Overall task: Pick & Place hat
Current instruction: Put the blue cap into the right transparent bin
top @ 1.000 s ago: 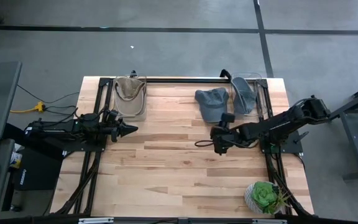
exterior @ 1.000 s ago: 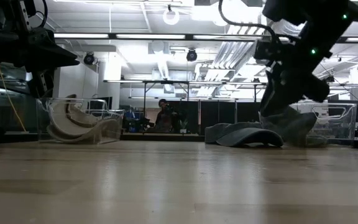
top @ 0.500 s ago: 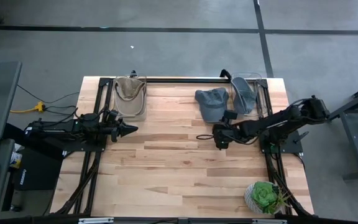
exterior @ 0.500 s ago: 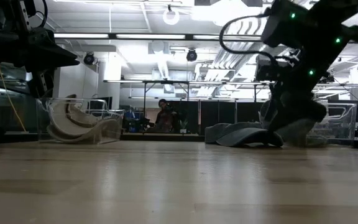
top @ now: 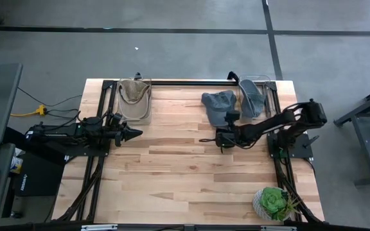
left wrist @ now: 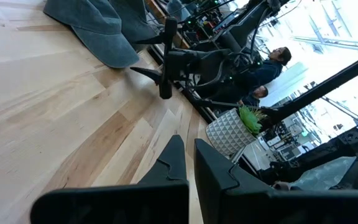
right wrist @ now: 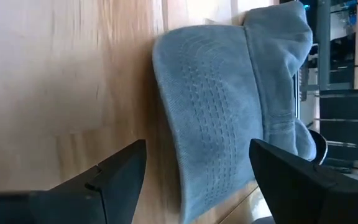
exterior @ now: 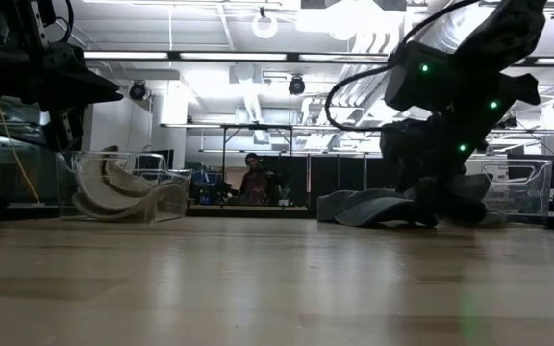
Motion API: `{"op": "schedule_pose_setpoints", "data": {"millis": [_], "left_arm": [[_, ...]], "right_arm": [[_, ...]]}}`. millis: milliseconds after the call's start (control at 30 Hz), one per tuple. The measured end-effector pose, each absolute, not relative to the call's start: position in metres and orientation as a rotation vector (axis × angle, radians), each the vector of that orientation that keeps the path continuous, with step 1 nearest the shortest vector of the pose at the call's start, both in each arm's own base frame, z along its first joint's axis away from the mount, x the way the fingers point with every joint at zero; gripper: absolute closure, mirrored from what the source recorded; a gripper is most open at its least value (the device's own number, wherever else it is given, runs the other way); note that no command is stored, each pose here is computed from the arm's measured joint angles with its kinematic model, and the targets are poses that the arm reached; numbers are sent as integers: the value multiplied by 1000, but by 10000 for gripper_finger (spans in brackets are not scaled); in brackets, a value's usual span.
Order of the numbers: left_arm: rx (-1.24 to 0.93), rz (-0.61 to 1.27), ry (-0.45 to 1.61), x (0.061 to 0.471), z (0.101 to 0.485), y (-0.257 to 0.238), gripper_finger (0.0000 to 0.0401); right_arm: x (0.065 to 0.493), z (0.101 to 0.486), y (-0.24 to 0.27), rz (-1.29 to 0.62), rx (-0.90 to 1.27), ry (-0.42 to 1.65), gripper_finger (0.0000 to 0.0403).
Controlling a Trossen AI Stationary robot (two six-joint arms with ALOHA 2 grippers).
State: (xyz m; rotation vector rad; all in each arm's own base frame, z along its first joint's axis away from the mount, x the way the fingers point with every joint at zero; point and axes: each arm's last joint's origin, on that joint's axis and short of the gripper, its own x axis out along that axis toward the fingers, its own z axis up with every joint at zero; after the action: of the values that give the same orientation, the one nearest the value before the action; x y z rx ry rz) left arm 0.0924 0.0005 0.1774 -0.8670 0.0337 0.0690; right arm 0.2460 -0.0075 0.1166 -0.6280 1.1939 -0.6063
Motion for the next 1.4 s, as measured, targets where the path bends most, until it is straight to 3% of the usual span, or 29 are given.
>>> {"op": "schedule_pose_setpoints", "data": {"millis": [367,633,833,1133,1400], "left_arm": [[-867,70,34,92,177,1,400],[-867,70,34,92,177,1,400],[-867,70,34,92,177,1,400],[-867,70,34,92,177,1,400],[-867,70,34,92,177,1,400]], "right_arm": [[246,116,-17,-736,-709,1196,123],[245,116,-29,-814,-632,1183,130],[246,116,-27,-817,-616,1170,201],[251,120,-19,-793,-625,1143,380],[266,143,-17,-814,-514,1076,396]]}}
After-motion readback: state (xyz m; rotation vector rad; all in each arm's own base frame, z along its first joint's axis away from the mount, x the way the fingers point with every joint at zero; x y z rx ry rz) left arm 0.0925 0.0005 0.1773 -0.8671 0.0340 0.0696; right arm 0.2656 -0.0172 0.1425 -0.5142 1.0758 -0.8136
